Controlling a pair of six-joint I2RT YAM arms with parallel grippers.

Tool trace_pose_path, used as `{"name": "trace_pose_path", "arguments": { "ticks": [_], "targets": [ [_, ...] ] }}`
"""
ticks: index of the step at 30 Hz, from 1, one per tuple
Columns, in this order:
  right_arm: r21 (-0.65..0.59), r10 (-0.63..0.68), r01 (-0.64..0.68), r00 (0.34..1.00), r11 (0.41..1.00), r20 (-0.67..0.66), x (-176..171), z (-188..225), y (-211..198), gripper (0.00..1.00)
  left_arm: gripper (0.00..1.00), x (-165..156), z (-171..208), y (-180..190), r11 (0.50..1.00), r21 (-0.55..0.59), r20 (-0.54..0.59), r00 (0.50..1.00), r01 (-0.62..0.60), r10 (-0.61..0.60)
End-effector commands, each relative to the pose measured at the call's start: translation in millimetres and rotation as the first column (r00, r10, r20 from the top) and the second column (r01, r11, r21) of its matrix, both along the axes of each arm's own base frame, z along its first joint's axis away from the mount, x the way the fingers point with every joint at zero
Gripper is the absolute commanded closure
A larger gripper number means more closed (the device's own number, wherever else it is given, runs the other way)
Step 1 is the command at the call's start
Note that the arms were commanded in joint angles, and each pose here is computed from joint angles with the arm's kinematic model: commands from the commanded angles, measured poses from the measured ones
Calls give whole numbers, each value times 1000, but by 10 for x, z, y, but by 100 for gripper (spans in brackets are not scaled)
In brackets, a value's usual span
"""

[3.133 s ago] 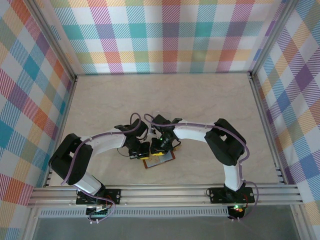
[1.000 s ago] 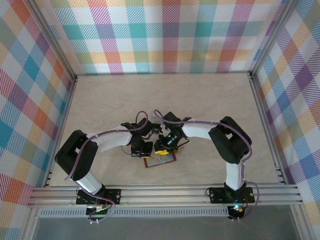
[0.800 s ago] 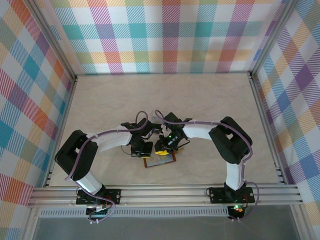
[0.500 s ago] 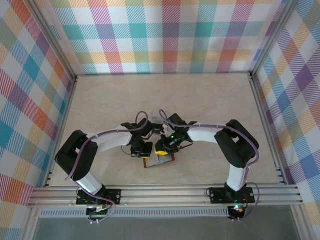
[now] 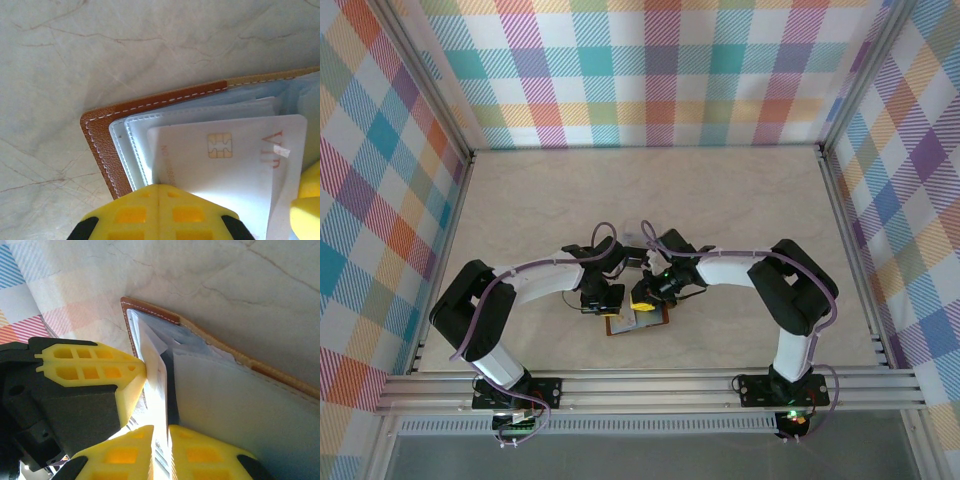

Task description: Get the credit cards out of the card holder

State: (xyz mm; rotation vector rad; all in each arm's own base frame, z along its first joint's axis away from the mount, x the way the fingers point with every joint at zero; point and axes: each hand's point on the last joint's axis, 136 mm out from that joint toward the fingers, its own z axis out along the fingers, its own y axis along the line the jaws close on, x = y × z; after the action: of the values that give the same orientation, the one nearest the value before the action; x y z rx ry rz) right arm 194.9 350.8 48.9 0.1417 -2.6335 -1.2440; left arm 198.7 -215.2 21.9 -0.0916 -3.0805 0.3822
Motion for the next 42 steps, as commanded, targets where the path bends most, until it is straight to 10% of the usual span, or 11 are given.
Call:
{"name": "trace_pose_path", "arguments": {
  "ticks": [1, 42],
  "targets": [
    [72, 37, -38, 999, 997, 16, 8, 60, 143, 84, 100, -164, -248, 205, 993, 114, -63, 998, 29, -21],
    [-288, 74, 16, 952, 958, 297, 117, 411, -691, 92, 100, 165, 166, -5, 995, 48, 87, 992, 86, -90]
  ]
}}
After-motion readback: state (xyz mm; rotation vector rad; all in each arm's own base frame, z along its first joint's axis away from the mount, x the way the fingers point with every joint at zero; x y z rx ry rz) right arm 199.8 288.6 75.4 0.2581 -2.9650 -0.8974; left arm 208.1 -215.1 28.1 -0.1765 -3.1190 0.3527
